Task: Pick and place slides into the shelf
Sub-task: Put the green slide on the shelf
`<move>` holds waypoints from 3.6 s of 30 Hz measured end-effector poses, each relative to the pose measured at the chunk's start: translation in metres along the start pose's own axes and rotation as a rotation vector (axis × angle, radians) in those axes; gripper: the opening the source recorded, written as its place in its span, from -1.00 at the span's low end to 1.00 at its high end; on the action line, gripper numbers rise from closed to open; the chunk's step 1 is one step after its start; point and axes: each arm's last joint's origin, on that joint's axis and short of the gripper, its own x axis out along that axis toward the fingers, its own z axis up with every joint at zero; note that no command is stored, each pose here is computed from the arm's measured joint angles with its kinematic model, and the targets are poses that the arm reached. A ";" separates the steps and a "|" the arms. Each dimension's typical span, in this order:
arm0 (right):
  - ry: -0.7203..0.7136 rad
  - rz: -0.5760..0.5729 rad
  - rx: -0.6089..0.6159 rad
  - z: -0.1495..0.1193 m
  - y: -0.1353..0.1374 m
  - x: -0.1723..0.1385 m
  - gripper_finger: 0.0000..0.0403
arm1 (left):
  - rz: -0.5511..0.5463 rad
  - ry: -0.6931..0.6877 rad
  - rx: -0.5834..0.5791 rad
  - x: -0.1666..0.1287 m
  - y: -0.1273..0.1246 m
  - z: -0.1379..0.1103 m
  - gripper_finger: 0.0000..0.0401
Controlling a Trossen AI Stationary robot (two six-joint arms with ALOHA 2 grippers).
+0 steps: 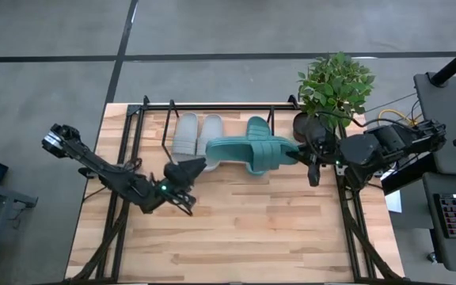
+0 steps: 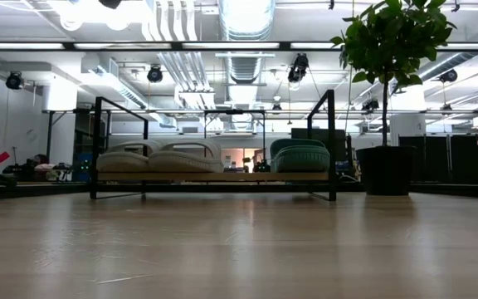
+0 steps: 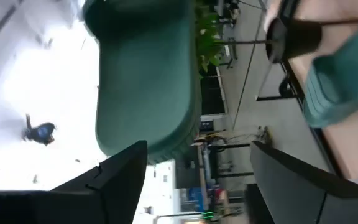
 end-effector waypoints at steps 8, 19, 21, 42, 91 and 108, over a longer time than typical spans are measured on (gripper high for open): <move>0.023 0.002 0.102 -0.001 -0.002 0.001 -0.85 | -0.031 0.008 0.290 0.015 -0.021 0.012 0.33; 0.112 0.005 0.153 -0.008 -0.005 0.000 -0.85 | 0.049 0.021 0.356 0.031 -0.013 0.008 0.33; 0.103 0.012 0.160 -0.007 -0.004 0.001 -0.85 | 0.055 0.014 0.396 0.031 -0.012 0.008 0.33; 0.160 0.105 0.185 -0.007 0.002 0.005 -0.85 | 0.067 0.084 0.401 0.052 -0.018 0.003 0.31; -0.281 0.097 -0.282 0.037 0.028 -0.018 -0.28 | 0.178 0.156 -0.759 0.071 -0.016 -0.010 -0.78; -0.316 0.125 -0.374 0.040 0.021 -0.034 -0.30 | 0.136 0.256 -1.150 0.070 -0.038 -0.008 -0.79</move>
